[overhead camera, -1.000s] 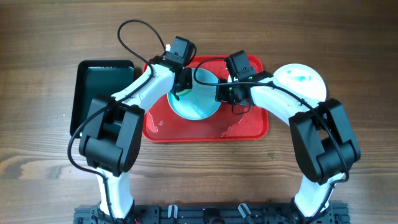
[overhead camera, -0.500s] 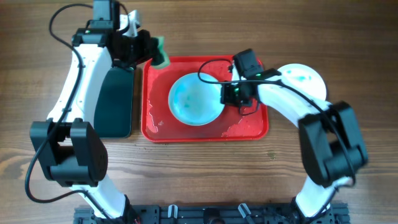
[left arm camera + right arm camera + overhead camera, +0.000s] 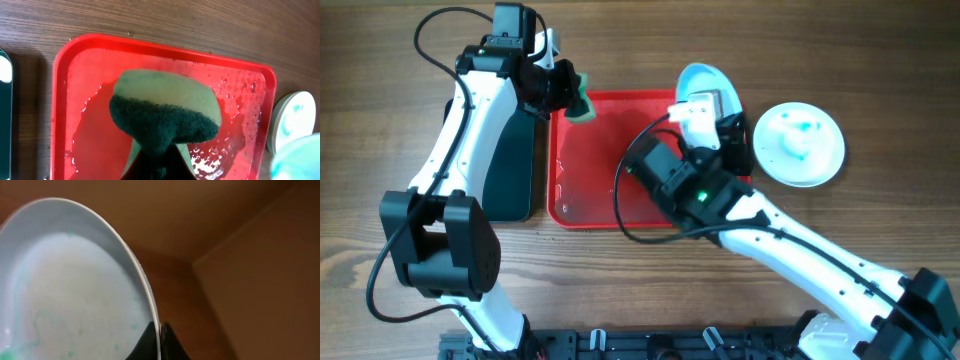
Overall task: Clean dirty plates on tray and stack at the side
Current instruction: 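Lift the third plate with the right gripper and stack it on the right plates, then lower the sponge into the black tray and open the left gripper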
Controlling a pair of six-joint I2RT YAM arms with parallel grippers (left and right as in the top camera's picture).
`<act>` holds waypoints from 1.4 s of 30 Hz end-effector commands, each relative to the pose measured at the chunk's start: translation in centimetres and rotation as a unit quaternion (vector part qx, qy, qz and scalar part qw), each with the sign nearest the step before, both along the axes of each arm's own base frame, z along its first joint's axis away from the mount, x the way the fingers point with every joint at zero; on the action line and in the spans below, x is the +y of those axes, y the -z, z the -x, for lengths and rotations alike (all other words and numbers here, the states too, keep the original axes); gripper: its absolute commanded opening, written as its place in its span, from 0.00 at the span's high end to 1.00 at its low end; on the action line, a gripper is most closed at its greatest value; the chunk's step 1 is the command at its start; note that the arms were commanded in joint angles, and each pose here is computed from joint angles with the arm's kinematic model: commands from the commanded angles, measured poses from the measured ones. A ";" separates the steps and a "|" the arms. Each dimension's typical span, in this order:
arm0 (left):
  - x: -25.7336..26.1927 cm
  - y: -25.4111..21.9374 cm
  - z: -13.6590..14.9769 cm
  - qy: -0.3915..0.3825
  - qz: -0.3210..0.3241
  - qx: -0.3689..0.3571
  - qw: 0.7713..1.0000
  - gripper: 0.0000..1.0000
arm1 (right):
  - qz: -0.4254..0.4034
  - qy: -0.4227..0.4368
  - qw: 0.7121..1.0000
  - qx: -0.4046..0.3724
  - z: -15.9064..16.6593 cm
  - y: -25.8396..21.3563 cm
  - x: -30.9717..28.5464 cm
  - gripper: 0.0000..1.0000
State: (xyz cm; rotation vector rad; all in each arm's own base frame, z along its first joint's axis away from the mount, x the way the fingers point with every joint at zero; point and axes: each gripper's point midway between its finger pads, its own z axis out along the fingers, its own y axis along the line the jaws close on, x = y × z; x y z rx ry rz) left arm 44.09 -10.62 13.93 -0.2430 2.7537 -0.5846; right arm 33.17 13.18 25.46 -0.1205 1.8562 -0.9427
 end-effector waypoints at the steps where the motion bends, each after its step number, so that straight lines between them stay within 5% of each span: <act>1: 0.1 0.3 0.0 0.004 -0.010 -0.002 1.000 0.96 | 0.065 0.027 0.997 -0.042 0.8 -2.5 -0.4 0.96; 5: 0.1 0.3 0.0 0.004 -0.010 -0.002 1.000 0.96 | 0.037 0.016 0.999 -0.035 0.5 -1.8 -0.1 0.96; 9: 0.1 0.3 0.0 0.004 -0.010 -0.002 1.000 0.96 | -0.125 -0.059 0.983 0.124 -0.8 5.5 1.9 0.96; 12: 1.1 0.7 0.0 -0.007 -0.039 0.002 0.999 0.96 | -0.313 -0.057 0.913 0.255 -1.3 10.4 0.4 0.96; 17: 1.3 0.8 0.1 -0.010 -0.045 0.003 0.999 0.96 | -0.486 0.015 0.830 0.273 -3.2 11.7 -8.6 0.96; 23: 1.6 0.8 0.0 -0.012 -0.052 0.003 0.999 0.96 | -0.506 0.187 0.818 0.197 -1.3 14.8 -23.1 0.96; 24: 3.1 1.2 0.2 -0.028 -0.091 0.009 0.995 0.96 | -0.500 0.209 0.819 0.187 -1.3 16.5 -24.8 0.96; 28: 7.6 1.9 1.8 -0.069 -0.167 0.046 0.983 0.96 | -0.506 0.227 0.801 0.225 -0.9 21.5 -24.7 0.96; 30: 10.2 1.8 2.5 -0.096 -0.181 0.061 0.977 0.96 | -0.518 0.226 0.788 0.246 -1.1 23.6 -24.1 0.81; 32: 12.7 1.6 3.1 -0.122 -0.181 0.073 0.973 0.96 | -0.546 0.202 0.766 0.272 -1.2 25.1 -22.6 0.43; 33: 13.9 1.6 3.5 -0.134 -0.181 0.082 0.971 0.96 | -0.555 0.188 0.761 0.280 -1.2 25.1 -21.9 0.33; 36: 16.2 2.1 4.8 -0.129 -0.188 0.107 0.968 0.96 | -0.568 0.116 0.766 0.277 -2.7 21.9 -20.3 0.26; 38: 16.7 3.3 5.7 -0.081 -0.206 0.120 0.968 0.96 | -0.560 0.069 0.786 0.252 -3.7 17.6 -19.7 0.00; 42: 17.1 6.7 5.8 -0.051 -0.217 0.115 0.968 0.96 | -0.534 0.022 0.819 0.210 -3.7 12.1 -19.5 0.00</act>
